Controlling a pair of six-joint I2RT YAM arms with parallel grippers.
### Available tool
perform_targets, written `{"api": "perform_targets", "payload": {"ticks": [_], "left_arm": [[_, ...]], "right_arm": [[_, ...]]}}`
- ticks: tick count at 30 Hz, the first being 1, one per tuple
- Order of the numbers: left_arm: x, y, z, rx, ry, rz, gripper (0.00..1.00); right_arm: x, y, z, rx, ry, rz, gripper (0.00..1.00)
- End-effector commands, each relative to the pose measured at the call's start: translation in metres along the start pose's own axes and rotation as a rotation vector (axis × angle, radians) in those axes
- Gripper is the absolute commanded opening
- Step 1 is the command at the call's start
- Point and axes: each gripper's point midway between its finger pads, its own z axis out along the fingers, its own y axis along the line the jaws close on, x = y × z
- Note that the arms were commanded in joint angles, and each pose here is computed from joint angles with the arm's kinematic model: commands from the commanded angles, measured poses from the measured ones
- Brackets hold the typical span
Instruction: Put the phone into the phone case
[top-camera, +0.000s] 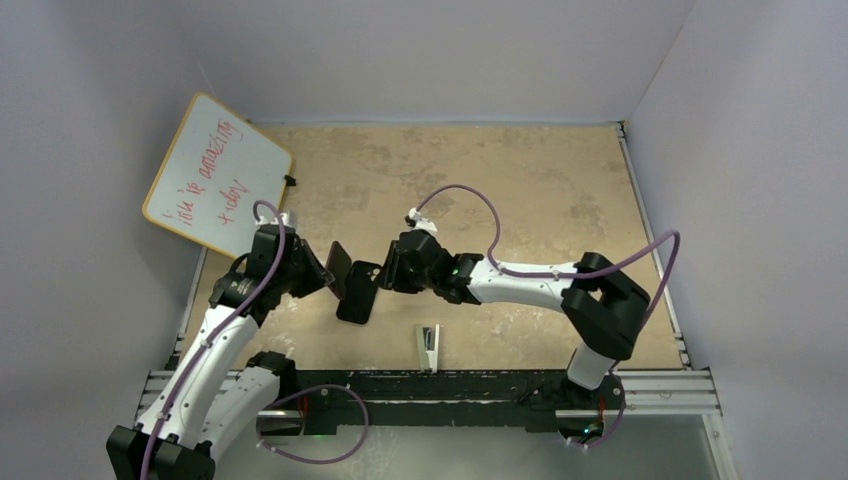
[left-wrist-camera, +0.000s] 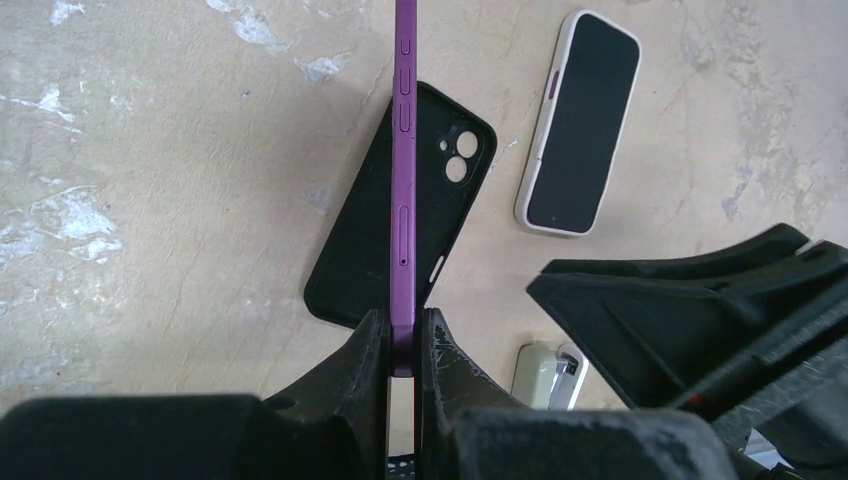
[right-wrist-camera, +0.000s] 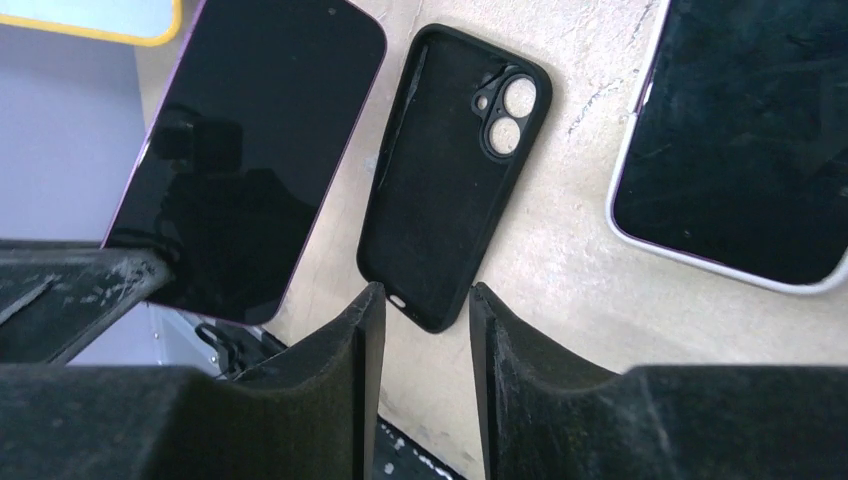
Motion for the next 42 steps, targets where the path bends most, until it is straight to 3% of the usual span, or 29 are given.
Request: {"api": "perform_targets", "payload": {"ticks": [1,10,23,32,42], "left_arm": [[-0.011,-0.013,0.001,0.072,-0.063,-0.021,0.0],[-0.004,-0.024,0.005,0.162,-0.047,-0.011,0.0],[0.023,-0.016,0.021,0.184,0.031,-0.049,0.0],[0.033,-0.008,0.034,0.179,0.036,-0.086,0.0],[0.048,-0.011,0.037,0.209,0.121,-0.052,0.0]], "right_arm": [[-0.008,0.009,0.014,0.037,-0.045,0.064,0.36],[-0.01,-0.014,0.041,0.212,-0.066,0.105,0.39],[-0.002,-0.031,0.075,0.285,-0.049,0.108,0.33],[-0.029,-0.044,0.08,0.327,-0.11,0.107,0.19],[-0.044,-0.048,0.088,0.266,-0.103,0.011,0.11]]}}
